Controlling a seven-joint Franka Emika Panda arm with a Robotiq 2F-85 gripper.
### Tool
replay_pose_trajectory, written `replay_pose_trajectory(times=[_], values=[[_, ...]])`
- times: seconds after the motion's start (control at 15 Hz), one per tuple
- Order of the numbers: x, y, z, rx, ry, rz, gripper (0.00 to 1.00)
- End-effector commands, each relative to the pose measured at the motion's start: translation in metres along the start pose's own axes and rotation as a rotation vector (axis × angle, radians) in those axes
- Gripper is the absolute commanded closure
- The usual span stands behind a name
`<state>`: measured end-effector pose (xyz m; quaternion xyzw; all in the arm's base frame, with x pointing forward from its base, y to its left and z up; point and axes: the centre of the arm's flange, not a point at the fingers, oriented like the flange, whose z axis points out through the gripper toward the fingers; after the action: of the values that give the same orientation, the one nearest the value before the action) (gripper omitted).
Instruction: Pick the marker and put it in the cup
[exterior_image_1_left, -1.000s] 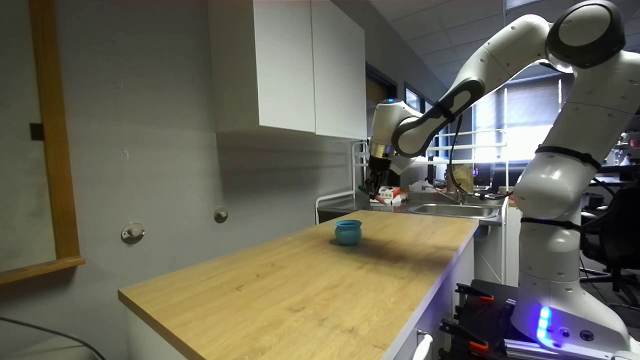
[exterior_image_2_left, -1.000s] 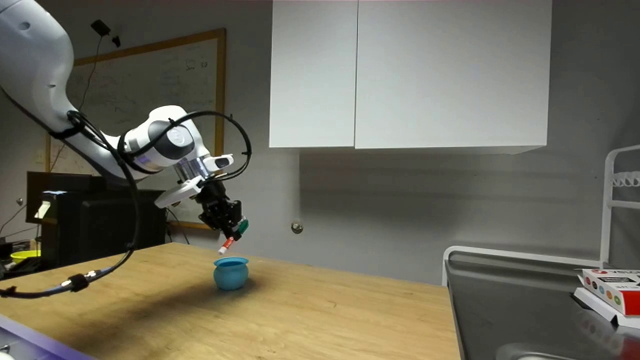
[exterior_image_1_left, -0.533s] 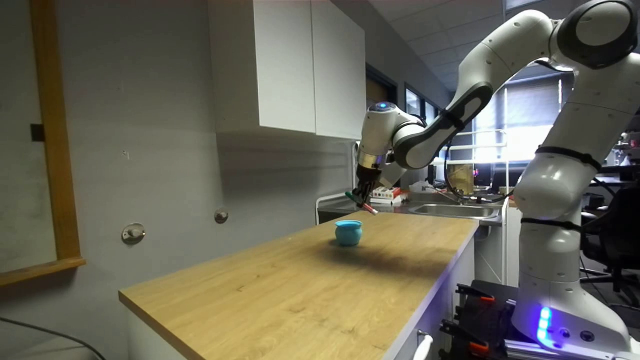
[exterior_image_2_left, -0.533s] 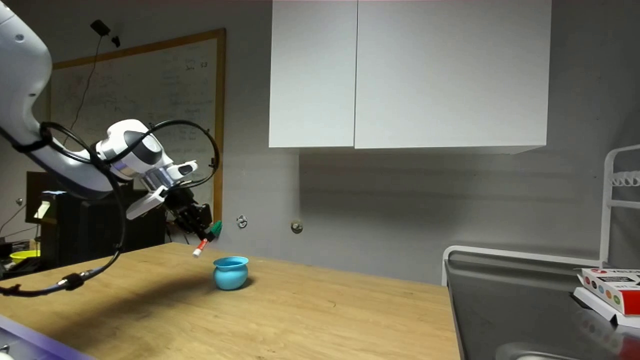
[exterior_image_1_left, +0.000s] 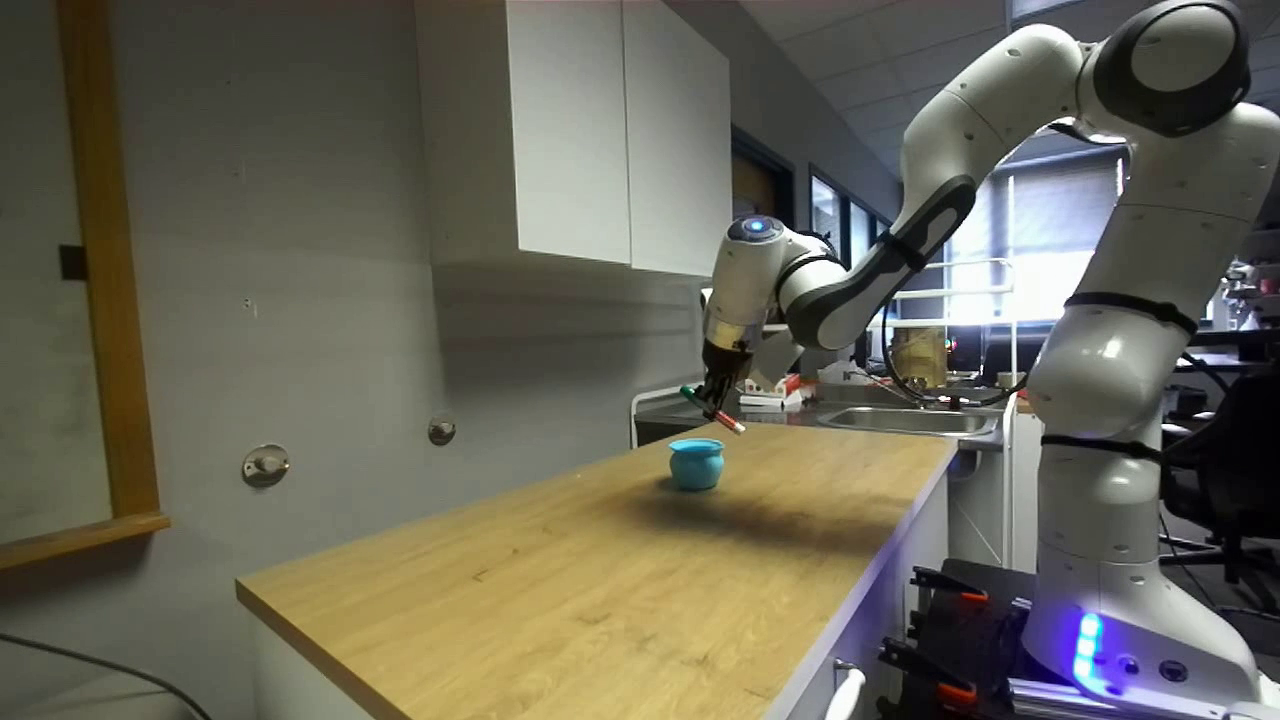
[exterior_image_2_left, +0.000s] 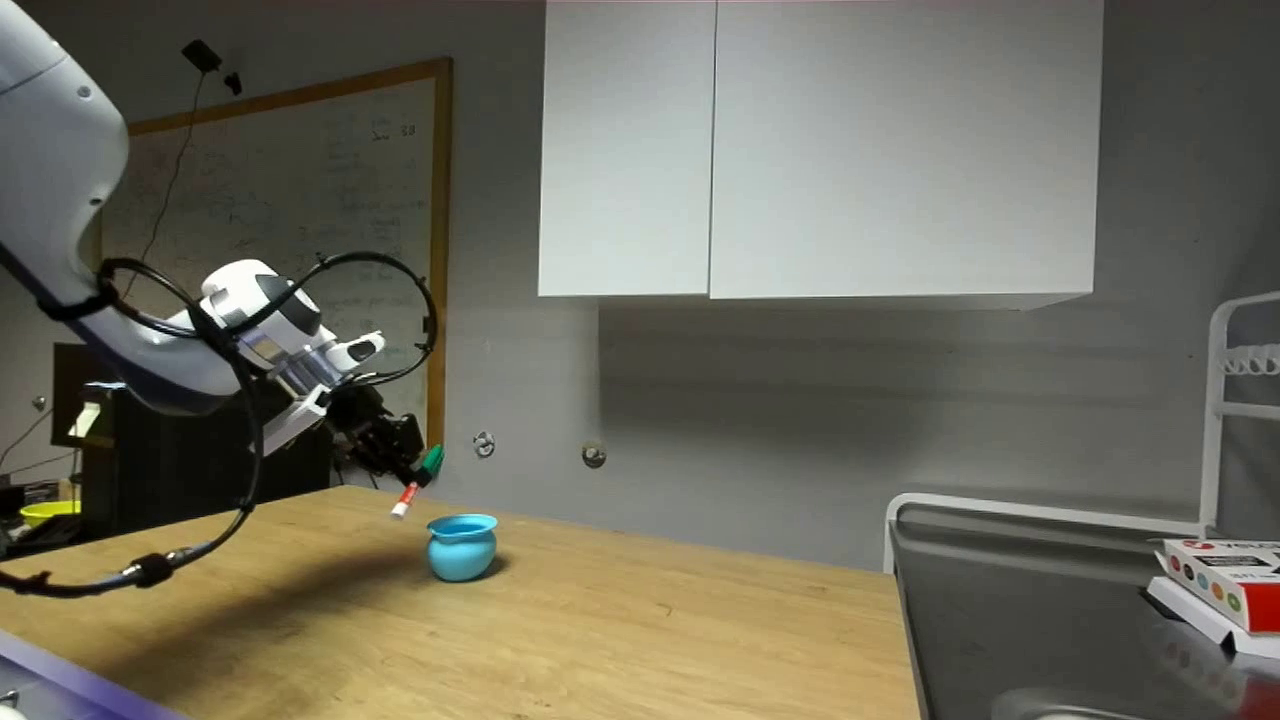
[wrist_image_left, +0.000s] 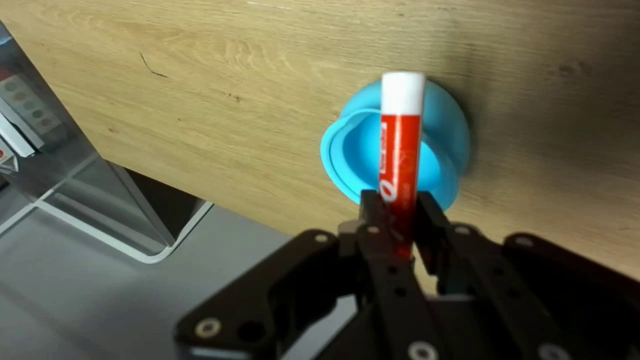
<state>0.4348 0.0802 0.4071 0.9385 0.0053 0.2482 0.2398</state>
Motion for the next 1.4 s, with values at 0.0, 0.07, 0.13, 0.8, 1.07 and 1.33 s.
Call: replay_pose_trajectory(times=[0.0,0.07,0.13,0.8,1.07,1.33], values=[[0.023,0.001,0.018,-0.01,0.014,0.013,0.88],[0.028,0.004,0.019,-0.013,0.017,0.013,0.88],[0.033,0.006,0.02,-0.016,0.022,0.011,0.88],[0.067,-0.007,0.045,0.013,0.06,0.046,0.88],[0.07,-0.011,0.067,0.007,0.089,0.085,0.88],[0.072,-0.004,0.089,-0.002,0.099,0.119,0.88]])
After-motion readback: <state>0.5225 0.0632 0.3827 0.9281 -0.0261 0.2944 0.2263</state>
